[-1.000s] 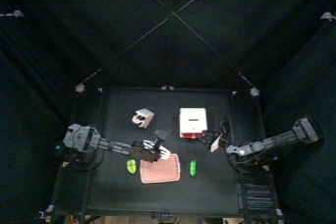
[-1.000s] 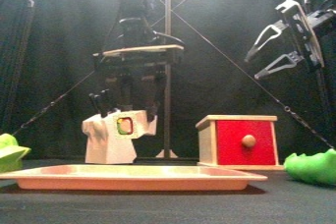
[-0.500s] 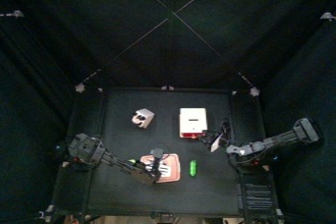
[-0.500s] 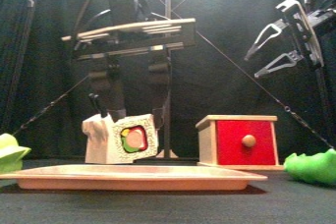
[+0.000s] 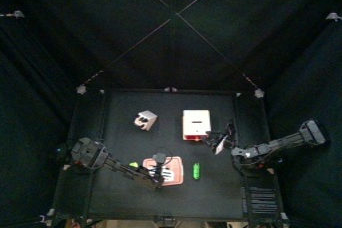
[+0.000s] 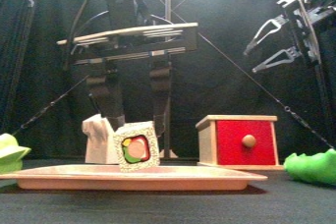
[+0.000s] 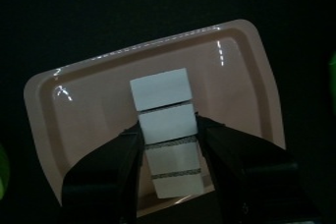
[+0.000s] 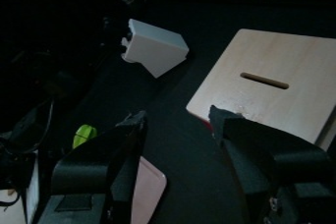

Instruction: Put sushi roll on plate

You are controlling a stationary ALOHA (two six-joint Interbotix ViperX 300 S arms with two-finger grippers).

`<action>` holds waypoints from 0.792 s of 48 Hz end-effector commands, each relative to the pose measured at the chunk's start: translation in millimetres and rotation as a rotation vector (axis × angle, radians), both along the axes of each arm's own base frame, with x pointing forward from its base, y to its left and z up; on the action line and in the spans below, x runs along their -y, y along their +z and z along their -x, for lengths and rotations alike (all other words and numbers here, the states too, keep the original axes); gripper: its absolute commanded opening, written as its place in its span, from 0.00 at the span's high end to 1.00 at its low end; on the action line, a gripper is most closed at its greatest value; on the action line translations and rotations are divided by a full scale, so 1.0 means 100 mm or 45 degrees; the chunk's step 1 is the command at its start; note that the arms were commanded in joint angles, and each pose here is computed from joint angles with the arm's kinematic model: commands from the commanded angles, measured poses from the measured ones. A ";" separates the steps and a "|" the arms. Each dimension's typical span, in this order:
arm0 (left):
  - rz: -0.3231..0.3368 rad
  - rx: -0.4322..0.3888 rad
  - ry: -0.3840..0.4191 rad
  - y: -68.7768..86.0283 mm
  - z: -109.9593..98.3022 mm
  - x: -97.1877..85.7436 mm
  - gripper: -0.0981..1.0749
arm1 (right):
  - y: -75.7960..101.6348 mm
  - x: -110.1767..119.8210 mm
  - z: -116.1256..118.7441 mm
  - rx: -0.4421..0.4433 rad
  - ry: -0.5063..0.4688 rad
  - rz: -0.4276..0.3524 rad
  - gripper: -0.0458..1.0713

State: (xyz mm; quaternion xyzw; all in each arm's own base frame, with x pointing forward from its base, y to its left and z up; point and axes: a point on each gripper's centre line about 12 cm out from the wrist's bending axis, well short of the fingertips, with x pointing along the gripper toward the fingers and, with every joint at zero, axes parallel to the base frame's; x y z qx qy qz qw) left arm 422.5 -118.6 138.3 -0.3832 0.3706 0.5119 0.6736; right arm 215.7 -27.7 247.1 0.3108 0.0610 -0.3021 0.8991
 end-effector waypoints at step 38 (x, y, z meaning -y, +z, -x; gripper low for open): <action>-0.004 0.042 0.008 0.16 -0.01 -0.01 0.04 | 0.03 0.00 -0.02 0.012 0.005 -0.001 0.18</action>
